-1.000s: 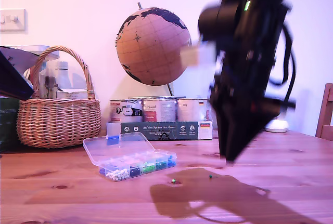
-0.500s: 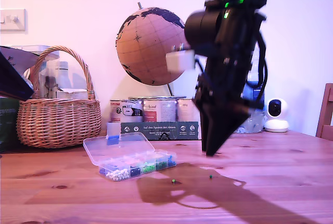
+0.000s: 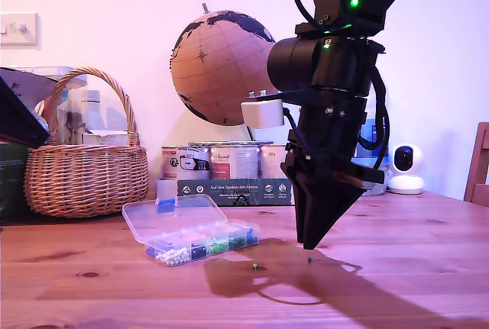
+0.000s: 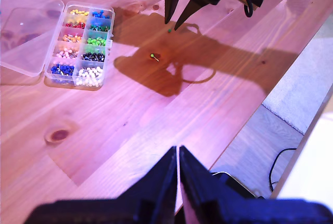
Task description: Sort the loose pins on the table into their correct compartments
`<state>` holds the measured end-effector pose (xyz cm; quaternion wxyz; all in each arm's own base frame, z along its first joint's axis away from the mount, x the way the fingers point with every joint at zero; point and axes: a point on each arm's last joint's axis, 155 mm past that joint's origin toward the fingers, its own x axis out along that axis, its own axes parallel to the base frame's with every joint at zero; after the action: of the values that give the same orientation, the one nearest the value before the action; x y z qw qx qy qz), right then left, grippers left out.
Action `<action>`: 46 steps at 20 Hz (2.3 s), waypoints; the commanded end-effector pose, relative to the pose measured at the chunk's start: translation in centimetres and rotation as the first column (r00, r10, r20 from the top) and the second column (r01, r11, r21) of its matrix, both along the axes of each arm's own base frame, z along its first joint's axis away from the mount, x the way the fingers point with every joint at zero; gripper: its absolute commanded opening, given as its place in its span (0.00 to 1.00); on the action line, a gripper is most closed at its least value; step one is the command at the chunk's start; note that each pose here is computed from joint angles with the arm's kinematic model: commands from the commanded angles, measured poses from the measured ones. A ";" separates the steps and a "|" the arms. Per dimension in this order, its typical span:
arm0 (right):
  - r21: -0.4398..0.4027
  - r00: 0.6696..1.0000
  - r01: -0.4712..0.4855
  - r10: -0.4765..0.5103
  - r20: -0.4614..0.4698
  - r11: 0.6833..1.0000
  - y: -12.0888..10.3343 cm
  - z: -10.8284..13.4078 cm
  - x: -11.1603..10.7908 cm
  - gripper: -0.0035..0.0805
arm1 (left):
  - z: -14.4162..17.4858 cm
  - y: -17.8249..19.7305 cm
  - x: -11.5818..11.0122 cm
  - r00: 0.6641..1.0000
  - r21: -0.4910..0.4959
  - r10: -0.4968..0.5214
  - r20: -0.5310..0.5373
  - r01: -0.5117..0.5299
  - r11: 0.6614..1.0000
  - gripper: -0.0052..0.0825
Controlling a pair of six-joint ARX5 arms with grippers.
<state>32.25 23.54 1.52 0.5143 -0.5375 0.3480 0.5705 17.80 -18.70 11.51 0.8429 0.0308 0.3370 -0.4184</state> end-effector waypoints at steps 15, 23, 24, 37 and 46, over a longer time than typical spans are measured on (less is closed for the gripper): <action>-0.016 0.999 0.022 -0.022 -0.026 1.000 -0.7 -2.2 0.6 0.18 | -0.4 0.0 -0.2 1.000 0.000 -0.003 -0.009 0.003 1.000 0.03; -0.012 0.998 0.032 -0.033 -0.050 0.999 -1.0 -2.3 0.4 0.15 | -0.5 0.0 -0.3 1.000 0.004 -0.004 -0.014 0.004 1.000 0.03; -0.005 0.998 0.031 -0.031 -0.056 1.000 -0.9 -2.2 0.3 0.15 | -0.5 0.0 -0.3 1.000 0.004 -0.004 -0.014 0.004 1.000 0.03; 0.005 0.992 0.073 -0.072 -0.108 0.997 -0.5 -3.3 -0.3 0.12 | -0.5 0.0 -0.3 1.000 0.003 -0.004 -0.014 0.004 1.000 0.03; -0.012 0.990 0.080 -0.081 -0.113 0.997 -0.8 -3.6 -0.5 0.06 | -0.5 0.0 -0.3 1.000 0.003 -0.004 -0.014 0.004 1.000 0.03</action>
<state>32.53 23.13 -0.13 0.5324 -0.4952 0.3784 0.5729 17.68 -18.63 11.33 0.8415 0.0311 0.3413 -0.4177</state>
